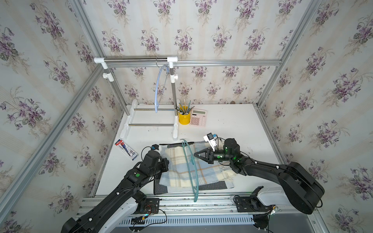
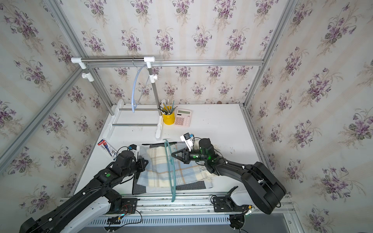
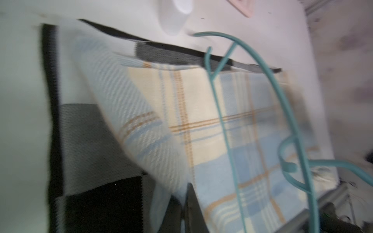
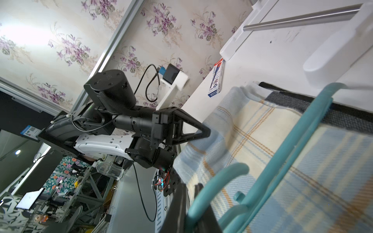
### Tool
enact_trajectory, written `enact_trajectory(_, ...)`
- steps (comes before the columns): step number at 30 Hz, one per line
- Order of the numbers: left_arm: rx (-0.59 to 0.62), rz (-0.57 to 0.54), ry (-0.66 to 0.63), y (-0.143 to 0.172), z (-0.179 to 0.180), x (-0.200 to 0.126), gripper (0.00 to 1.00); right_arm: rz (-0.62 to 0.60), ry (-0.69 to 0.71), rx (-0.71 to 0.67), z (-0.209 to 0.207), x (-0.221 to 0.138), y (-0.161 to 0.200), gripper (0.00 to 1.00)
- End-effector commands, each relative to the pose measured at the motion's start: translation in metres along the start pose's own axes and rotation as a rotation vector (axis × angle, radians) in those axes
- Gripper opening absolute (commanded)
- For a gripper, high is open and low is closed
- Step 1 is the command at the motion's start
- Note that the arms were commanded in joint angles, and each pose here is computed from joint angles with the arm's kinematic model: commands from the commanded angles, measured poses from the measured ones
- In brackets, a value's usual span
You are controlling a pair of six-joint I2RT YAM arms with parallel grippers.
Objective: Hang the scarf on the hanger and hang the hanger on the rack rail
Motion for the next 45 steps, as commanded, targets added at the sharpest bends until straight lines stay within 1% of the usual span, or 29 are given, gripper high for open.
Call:
enact_trajectory(1, 0.144, 0.003, 0.446, -0.012, -0.084, 0.002, 0.00, 0.005, -0.004, 0.060, -0.006, -0.009, 0.004, 0.00)
enact_trajectory(2, 0.162, 0.025, 0.479, -0.009, -0.095, 0.009, 0.00, -0.001, -0.003, 0.060, -0.006, -0.011, 0.003, 0.00)
enact_trajectory(4, 0.195, 0.061, 0.508, -0.003, -0.114, 0.030, 0.00, -0.011, -0.001, 0.065, -0.008, -0.014, 0.005, 0.00)
enact_trajectory(7, 0.217, 0.127, 0.477, 0.009, -0.130, 0.075, 0.00, -0.020, -0.013, 0.066, -0.008, -0.017, 0.009, 0.00)
enact_trajectory(9, 0.211, 0.191, 0.431, 0.020, -0.131, 0.109, 0.00, -0.027, -0.007, 0.069, -0.011, -0.020, 0.010, 0.00)
enact_trajectory(11, 0.205, 0.214, 0.376, 0.027, -0.127, 0.133, 0.00, -0.035, 0.006, 0.072, -0.014, -0.024, 0.010, 0.00)
enact_trajectory(13, 0.196, 0.225, 0.328, 0.032, -0.121, 0.145, 0.00, -0.037, 0.007, 0.068, -0.014, -0.027, 0.010, 0.00)
enact_trajectory(14, 0.194, 0.226, 0.307, 0.034, -0.117, 0.148, 0.00, -0.058, 0.025, 0.073, -0.019, -0.033, 0.006, 0.00)
enact_trajectory(17, 0.193, 0.207, 0.262, 0.036, -0.105, 0.146, 0.00, -0.074, 0.035, 0.072, -0.023, -0.039, 0.003, 0.00)
enact_trajectory(22, 0.198, 0.194, 0.238, 0.037, -0.097, 0.132, 0.00, -0.093, 0.038, 0.075, -0.025, -0.043, 0.001, 0.00)
enact_trajectory(26, 0.206, 0.156, 0.241, 0.029, -0.100, 0.111, 0.00, -0.108, 0.031, 0.076, -0.024, -0.048, -0.001, 0.00)
enact_trajectory(30, 0.221, 0.101, 0.177, 0.019, -0.094, 0.089, 0.00, -0.124, 0.035, 0.068, -0.023, -0.052, -0.002, 0.00)
enact_trajectory(32, 0.221, 0.097, 0.164, 0.019, -0.091, 0.083, 0.00, -0.122, 0.031, 0.070, -0.024, -0.052, -0.002, 0.00)
enact_trajectory(36, 0.200, 0.110, 0.177, 0.024, -0.089, 0.081, 0.00, -0.117, 0.011, 0.085, -0.024, -0.050, -0.002, 0.00)
enact_trajectory(39, 0.193, 0.117, 0.167, 0.027, -0.084, 0.086, 0.00, -0.115, 0.000, 0.092, -0.023, -0.050, -0.001, 0.00)
enact_trajectory(43, 0.193, 0.166, 0.181, 0.031, -0.091, 0.103, 0.00, -0.113, 0.000, 0.093, -0.024, -0.049, 0.000, 0.00)
enact_trajectory(45, 0.201, 0.189, 0.196, 0.032, -0.100, 0.113, 0.00, -0.112, -0.001, 0.094, -0.024, -0.049, 0.000, 0.00)
Point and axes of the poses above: each gripper's point midway between its finger pads, its own x axis out along the fingers, its own z axis along the line the jaws close on, y = z × x, the point moved 3 cm from there along -x, back along the fingers, and after that the axes turned 1 degree about -x, right-handed, at the moved point
